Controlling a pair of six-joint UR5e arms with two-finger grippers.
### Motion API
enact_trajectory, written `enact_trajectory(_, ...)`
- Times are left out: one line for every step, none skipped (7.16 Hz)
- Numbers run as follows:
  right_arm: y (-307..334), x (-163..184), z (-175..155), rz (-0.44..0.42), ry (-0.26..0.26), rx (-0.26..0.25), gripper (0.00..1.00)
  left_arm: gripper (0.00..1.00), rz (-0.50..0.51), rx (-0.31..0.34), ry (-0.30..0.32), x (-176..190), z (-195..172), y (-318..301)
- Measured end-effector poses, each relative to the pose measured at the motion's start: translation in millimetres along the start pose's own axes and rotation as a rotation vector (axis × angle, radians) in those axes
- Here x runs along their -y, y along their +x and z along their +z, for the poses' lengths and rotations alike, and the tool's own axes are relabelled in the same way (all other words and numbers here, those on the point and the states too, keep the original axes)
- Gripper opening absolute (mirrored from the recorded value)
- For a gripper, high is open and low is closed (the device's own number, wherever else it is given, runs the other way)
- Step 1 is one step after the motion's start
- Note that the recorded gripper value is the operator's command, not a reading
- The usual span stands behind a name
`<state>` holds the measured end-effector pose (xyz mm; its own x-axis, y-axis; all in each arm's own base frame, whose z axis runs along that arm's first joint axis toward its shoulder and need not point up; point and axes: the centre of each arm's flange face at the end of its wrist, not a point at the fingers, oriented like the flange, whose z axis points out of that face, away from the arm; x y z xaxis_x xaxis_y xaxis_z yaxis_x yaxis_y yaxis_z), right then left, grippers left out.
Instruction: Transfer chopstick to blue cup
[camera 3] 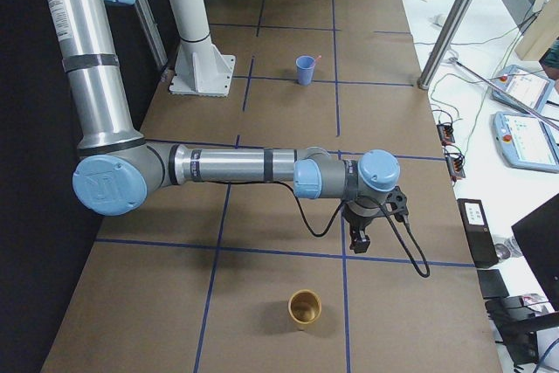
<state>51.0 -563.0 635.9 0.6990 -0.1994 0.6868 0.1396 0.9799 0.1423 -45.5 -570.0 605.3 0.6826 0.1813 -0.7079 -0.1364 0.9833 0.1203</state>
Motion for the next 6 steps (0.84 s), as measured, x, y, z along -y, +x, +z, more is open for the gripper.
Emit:
enact_trajectory(-2.8,-16.1,3.4,-0.013,-0.005,0.002,1.00,1.00,-0.018,-0.002,-0.021,-10.1,8.2,-7.8)
enact_trajectory(-10.1,-42.6,8.2,-0.026,-0.012,0.002,1.00,1.00,-0.033,-0.005,-0.036,-25.2,16.4,-14.9)
enact_trajectory(-22.3,-75.0,7.8,-0.041,-0.015,-0.003,1.00,1.00,-0.049,-0.009,-0.047,-40.0,23.1,-19.4)
enact_trajectory(-36.2,-97.4,8.5,-0.060,-0.024,-0.007,1.00,1.00,-0.058,-0.011,-0.052,-48.4,26.0,-21.9)
enact_trajectory(-45.1,-106.9,12.7,-0.071,-0.040,-0.005,1.00,1.00,-0.061,-0.012,-0.050,-52.7,24.5,-21.7)
enact_trajectory(-48.6,-111.8,15.6,-0.072,-0.048,0.001,1.00,1.00,-0.068,-0.012,-0.049,-55.7,22.2,-22.9)
